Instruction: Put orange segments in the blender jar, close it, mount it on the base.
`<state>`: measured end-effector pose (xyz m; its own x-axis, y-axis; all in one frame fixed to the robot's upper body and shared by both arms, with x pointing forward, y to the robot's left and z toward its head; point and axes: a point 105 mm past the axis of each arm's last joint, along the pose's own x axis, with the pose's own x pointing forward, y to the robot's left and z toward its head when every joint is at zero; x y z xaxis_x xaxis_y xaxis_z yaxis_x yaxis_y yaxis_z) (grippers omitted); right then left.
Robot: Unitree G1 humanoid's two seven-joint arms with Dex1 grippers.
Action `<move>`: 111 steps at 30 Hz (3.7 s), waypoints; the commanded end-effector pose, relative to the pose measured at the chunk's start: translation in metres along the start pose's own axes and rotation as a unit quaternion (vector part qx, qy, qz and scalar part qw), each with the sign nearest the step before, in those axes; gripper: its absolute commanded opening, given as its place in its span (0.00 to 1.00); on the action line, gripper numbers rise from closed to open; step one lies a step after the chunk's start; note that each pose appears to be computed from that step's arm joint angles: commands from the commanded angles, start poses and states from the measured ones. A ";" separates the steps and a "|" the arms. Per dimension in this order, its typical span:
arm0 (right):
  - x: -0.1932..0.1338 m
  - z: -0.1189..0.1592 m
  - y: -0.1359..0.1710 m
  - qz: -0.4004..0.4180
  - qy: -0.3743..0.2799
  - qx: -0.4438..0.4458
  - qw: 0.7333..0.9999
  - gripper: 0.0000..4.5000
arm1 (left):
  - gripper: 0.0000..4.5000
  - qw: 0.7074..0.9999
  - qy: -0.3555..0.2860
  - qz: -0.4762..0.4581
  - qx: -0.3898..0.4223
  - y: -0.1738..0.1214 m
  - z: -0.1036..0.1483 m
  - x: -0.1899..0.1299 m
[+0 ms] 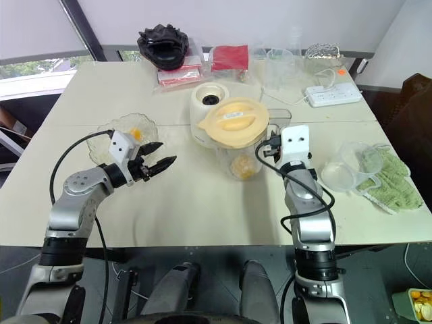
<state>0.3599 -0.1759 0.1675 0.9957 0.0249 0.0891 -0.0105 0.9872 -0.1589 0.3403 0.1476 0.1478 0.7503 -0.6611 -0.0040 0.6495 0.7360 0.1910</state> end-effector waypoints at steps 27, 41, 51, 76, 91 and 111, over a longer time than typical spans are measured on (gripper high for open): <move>0.112 0.211 0.062 0.043 -0.136 0.040 0.989 0.20 | 0.70 0.977 -0.085 0.195 0.024 -0.009 0.012 -0.013; 0.127 0.183 0.091 0.057 -0.115 0.056 0.990 0.20 | 0.70 0.971 -0.067 0.227 0.036 -0.006 0.012 -0.033; 0.119 0.183 0.101 0.051 -0.108 0.053 0.991 0.20 | 0.70 0.969 -0.060 0.238 0.041 -0.001 0.013 -0.036; 0.103 0.115 0.109 0.024 -0.039 0.023 0.999 0.20 | 0.70 0.970 -0.048 0.234 0.039 -0.002 0.007 -0.035; 0.092 0.086 0.081 0.062 -0.047 -0.011 0.997 0.98 | 0.72 0.975 -0.054 0.212 0.026 -0.007 0.007 -0.031; -0.044 0.059 0.005 0.429 -0.002 -0.122 0.895 0.98 | 0.72 0.977 -0.049 0.203 0.040 -0.012 0.034 -0.066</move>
<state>0.3197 -0.1649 0.2071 0.6598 0.7259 -0.1942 -0.7353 0.5705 -0.3659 0.2856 0.1767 0.1609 0.9360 -0.3278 0.1279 0.2952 0.9293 0.2219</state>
